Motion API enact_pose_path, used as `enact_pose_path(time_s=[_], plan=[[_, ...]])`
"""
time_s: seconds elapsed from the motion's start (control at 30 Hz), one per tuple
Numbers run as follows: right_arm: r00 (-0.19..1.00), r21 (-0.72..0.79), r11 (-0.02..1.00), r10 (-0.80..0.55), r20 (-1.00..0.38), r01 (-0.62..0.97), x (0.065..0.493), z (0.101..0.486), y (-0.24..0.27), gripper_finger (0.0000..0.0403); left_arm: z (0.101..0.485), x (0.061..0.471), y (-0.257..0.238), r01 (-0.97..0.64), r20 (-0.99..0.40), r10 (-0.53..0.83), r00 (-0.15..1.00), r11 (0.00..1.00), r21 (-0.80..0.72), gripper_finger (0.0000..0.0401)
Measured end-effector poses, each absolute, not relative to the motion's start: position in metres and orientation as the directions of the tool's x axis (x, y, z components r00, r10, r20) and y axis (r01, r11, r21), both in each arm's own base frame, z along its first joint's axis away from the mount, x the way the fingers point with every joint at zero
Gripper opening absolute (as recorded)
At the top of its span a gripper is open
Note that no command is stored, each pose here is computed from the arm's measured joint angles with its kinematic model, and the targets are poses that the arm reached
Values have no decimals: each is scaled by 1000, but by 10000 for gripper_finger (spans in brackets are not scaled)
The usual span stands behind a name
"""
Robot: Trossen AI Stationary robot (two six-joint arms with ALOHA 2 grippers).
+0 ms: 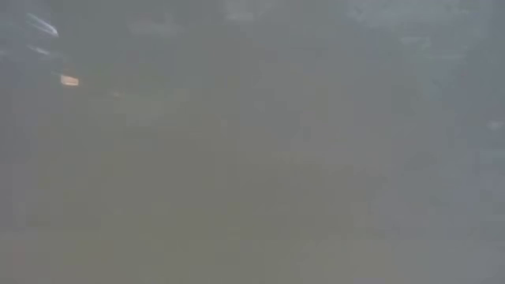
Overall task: Stack baskets on shelf by color
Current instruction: Adjust the stacked gray bins on the shelf
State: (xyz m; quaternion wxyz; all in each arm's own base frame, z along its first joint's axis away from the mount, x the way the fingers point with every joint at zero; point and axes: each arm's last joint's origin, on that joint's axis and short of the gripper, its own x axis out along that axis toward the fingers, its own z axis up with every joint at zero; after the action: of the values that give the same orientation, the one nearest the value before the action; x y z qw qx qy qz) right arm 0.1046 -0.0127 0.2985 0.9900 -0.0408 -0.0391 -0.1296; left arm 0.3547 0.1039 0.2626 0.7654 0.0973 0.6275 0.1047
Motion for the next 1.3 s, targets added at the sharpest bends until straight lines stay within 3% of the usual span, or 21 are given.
enact_pose_path(time_s=[0.27,0.5,0.73,1.3], plan=[[963,-71,963,-254,86,260,105,298,-13,159,295,354,89,-16,-921,304,243,951,309,144],[964,-54,964,-254,82,259,105,298,-13,159,322,333,93,-143,-858,460,229,887,438,147],[965,-49,965,-252,78,256,106,298,-13,159,324,320,113,-265,-919,304,252,935,237,147],[965,-41,966,-250,78,254,106,298,-13,159,293,320,116,-151,-958,207,198,972,179,147]])
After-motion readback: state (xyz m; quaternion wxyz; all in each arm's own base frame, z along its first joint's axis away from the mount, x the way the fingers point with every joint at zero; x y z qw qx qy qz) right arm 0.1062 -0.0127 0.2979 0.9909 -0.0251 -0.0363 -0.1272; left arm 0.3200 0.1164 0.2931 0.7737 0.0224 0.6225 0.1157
